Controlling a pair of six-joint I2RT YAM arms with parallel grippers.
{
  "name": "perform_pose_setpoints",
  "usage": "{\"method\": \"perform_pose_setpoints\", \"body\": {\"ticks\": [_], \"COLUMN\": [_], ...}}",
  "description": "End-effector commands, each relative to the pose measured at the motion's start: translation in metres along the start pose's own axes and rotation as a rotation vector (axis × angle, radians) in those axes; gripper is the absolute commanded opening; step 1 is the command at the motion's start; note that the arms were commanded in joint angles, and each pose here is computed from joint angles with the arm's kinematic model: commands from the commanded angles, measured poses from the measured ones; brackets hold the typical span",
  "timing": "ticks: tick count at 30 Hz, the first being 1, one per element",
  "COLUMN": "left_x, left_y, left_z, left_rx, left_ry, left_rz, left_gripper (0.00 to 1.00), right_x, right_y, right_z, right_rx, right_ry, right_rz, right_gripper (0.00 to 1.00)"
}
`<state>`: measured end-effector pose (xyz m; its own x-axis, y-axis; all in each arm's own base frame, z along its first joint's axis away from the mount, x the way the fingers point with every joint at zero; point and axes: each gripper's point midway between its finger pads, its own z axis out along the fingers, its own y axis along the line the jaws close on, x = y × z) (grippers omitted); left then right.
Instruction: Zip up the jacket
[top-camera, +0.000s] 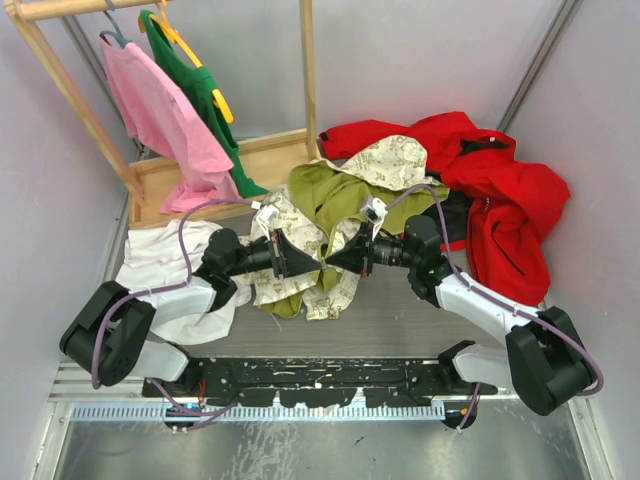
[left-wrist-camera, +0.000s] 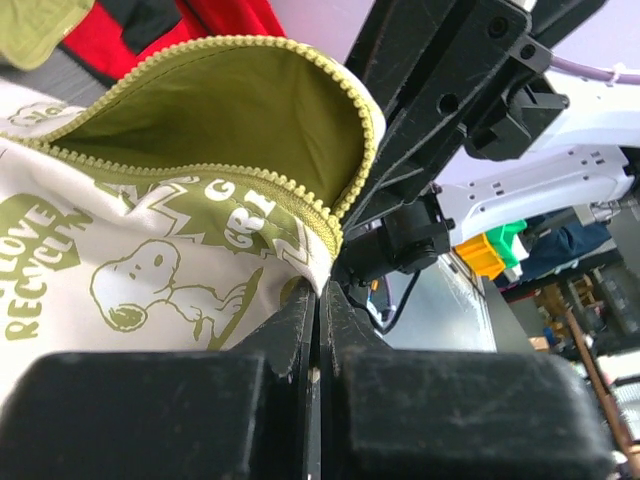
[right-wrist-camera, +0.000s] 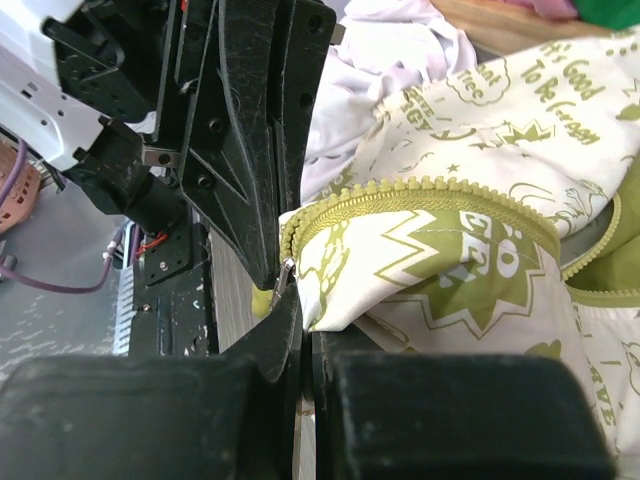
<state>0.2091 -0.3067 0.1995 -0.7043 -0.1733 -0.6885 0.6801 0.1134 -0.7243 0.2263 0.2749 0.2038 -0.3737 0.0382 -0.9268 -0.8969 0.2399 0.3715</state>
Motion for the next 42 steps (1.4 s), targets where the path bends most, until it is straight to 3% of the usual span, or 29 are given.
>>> {"method": "perform_pose_setpoints", "body": {"ticks": [1, 4, 10, 17, 25, 28, 31, 35, 42], "left_x": [0.019, 0.018, 0.055, 0.073, 0.053, 0.046, 0.042, 0.037, 0.035], "left_y": [0.006, 0.005, 0.024, 0.025, 0.017, 0.016, 0.016, 0.016, 0.011], "left_z": [0.000, 0.003, 0.004, -0.003, 0.009, 0.016, 0.018, 0.020, 0.022], "left_rx": [-0.043, -0.045, -0.169, -0.201, -0.193, -0.176, -0.171, -0.163, -0.144], "left_ry": [0.074, 0.081, 0.203, 0.266, 0.235, 0.223, 0.211, 0.195, 0.203], "left_rz": [-0.158, -0.184, -0.198, -0.191, -0.237, -0.257, -0.283, -0.300, -0.318], "left_gripper": [0.00, 0.00, 0.00, 0.00, 0.00, 0.00, 0.00, 0.00, 0.00], "right_x": [-0.042, -0.042, -0.059, -0.072, -0.050, -0.043, -0.040, -0.042, -0.024], "right_y": [-0.019, -0.022, -0.019, -0.026, -0.034, -0.039, -0.043, -0.039, 0.001], "right_z": [0.004, 0.002, -0.001, -0.007, -0.003, -0.007, -0.015, -0.027, -0.029], "right_rx": [0.097, 0.125, 0.145, 0.210, 0.206, 0.242, 0.293, 0.334, 0.278], "right_ry": [-0.103, -0.117, -0.162, -0.212, -0.127, -0.108, -0.085, -0.071, -0.068], "right_rz": [-0.103, -0.097, -0.103, -0.112, -0.099, -0.110, -0.132, -0.188, -0.451], "right_gripper": [0.06, 0.01, 0.01, 0.01, 0.02, 0.11, 0.32, 0.51, 0.58]}}
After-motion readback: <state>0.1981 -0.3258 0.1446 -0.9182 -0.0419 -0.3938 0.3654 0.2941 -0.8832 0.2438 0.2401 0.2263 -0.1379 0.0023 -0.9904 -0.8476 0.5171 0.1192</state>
